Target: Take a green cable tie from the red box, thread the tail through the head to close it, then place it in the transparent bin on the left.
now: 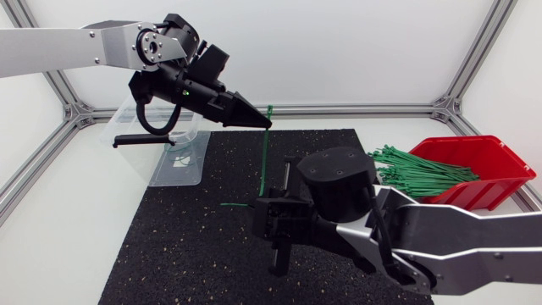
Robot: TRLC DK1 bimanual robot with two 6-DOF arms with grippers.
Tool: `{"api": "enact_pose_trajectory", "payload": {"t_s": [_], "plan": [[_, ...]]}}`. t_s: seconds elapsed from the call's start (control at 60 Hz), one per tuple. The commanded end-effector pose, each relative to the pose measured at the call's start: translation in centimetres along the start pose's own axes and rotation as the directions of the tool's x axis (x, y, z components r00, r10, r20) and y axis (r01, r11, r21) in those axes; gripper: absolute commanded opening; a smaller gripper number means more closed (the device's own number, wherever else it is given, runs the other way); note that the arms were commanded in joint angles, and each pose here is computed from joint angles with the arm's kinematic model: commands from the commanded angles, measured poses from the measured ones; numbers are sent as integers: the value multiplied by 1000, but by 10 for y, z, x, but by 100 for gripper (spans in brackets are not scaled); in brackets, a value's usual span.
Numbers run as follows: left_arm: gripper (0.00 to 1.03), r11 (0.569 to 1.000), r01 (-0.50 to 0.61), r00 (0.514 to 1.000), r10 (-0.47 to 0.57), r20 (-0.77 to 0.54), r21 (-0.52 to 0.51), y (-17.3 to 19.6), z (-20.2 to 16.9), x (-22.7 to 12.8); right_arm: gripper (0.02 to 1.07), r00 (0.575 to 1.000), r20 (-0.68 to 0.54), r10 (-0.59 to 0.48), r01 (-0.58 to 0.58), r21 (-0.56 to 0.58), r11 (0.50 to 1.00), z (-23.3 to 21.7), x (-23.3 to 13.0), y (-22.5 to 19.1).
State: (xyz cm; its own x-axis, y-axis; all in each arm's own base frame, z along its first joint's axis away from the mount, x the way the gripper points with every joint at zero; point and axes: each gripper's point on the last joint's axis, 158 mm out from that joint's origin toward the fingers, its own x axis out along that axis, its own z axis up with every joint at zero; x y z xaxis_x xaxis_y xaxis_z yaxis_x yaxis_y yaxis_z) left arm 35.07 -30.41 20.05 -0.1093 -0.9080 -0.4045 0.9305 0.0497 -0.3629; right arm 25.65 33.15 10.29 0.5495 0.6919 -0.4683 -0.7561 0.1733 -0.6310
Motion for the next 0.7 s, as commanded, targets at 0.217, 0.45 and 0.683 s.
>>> {"api": "enact_pose_trajectory", "payload": {"t_s": [0.217,0.45,0.683], "plan": [[3,999,-6,1000,5,20,39,-18,2,-13,7,997,56,-47,45,44,998,10,-17,-8],[3,999,-3,1000,3,19,40,-22,0,-12,7,997,82,-8,8,-1,1000,13,-22,14],[3,999,-1,1000,0,19,48,-28,0,-11,7,997,37,65,-67,68,995,3,-34,20]]}}
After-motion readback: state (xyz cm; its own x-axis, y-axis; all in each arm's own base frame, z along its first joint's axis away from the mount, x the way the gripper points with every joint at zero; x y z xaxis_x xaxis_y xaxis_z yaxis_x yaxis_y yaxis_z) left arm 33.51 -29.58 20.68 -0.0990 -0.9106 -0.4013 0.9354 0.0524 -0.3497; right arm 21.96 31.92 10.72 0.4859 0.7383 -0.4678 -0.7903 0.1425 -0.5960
